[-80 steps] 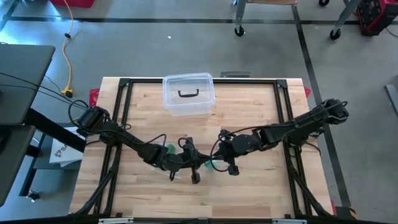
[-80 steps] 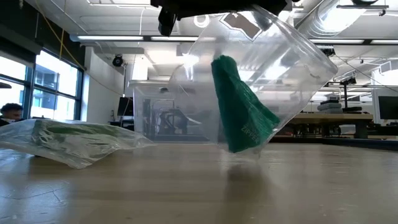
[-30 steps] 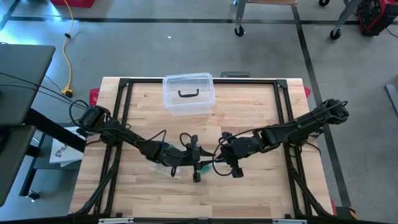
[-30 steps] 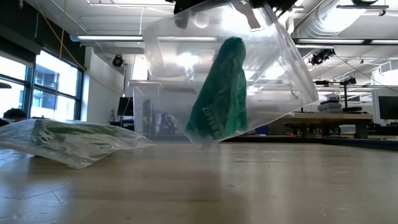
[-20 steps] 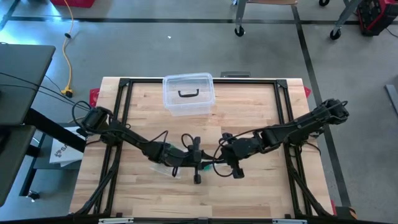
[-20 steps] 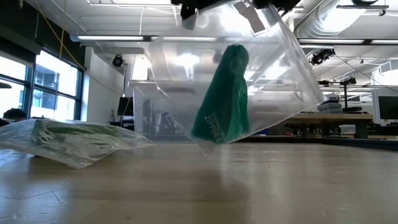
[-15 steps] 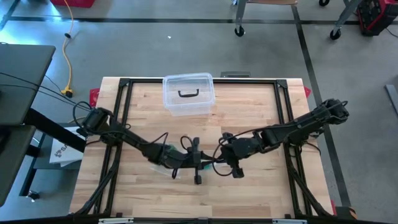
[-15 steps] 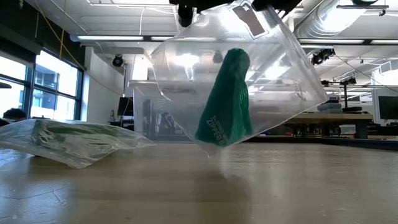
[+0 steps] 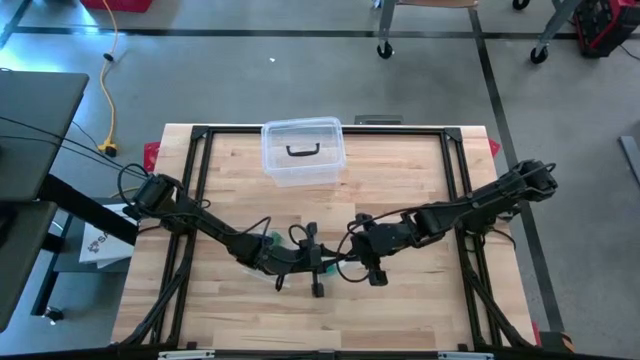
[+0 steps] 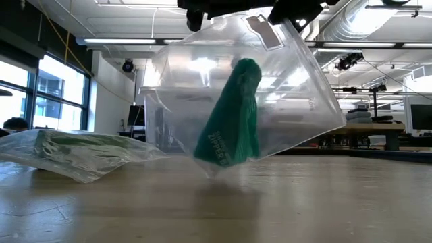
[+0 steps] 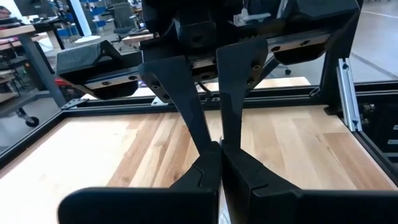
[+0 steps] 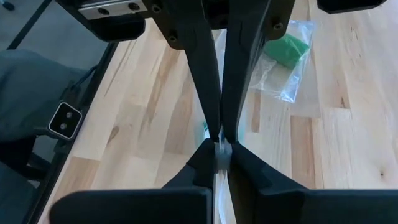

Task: Roll bandage
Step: Close the zip bag

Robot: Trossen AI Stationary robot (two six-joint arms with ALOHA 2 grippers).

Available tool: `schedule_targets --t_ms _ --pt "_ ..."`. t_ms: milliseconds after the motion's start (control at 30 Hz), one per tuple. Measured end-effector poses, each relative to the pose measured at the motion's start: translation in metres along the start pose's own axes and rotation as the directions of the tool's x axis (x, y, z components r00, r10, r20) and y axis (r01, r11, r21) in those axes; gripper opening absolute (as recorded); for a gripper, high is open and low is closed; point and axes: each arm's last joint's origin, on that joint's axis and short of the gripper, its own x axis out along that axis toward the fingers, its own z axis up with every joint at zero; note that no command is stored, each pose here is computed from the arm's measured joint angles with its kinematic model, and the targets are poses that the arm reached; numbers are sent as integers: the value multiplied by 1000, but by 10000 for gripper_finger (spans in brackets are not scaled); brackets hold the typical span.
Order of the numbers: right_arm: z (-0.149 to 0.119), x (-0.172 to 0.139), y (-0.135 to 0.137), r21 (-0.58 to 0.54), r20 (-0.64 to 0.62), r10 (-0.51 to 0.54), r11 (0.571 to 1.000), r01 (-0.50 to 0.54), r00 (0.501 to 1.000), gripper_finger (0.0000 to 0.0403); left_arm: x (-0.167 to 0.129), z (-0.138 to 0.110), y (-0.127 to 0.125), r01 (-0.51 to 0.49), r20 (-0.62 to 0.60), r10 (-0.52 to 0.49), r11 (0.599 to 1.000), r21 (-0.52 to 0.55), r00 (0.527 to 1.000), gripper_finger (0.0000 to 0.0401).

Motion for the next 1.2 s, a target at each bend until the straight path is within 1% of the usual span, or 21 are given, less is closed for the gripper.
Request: schedule_targets --t_ms 67,133,200,267,367,433,500,600,667,1033,1200 --pt "0 -1 0 0 3 -4 1000 4 1000 17 0 0 0 -2 1 2 1000 -1 1000 0" --pt "0 -2 0 0 3 -4 1000 4 1000 34 0 1 0 -5 6 5 1000 -4 1000 0" --pt "-5 -1 -1 -3 -32 -9 1000 9 999 62 -1 5 1 -11 29 11 1000 -20 1000 0" --pt "-3 -3 -1 -10 -21 -6 1000 6 1000 98 -1 8 1 -11 40 12 1000 -28 999 0" --pt "-2 -11 -1 -1 -9 -5 1000 5 1000 140 0 4 1 -9 22 9 1000 -15 1000 0" --pt "-1 -14 1 1 1 -6 1000 6 1000 155 0 4 1 -9 22 9 1000 -15 1000 0" --pt "1 -19 4 -10 35 -35 999 36 999 160 0 5 1 -9 24 9 1000 -17 1000 0" --pt "3 -22 8 -35 70 -75 996 78 995 153 0 4 1 -6 22 7 1000 -15 1000 0" --pt "2 -21 11 -44 69 -78 996 82 995 141 0 5 1 -6 23 7 1000 -16 1000 0" --pt "7 -22 12 -58 123 -82 994 90 989 37 0 4 1 -6 22 6 1000 -16 1000 0" --pt "6 -22 12 -61 115 -78 994 86 990 5 0 4 1 -6 19 6 1000 -14 1000 0"
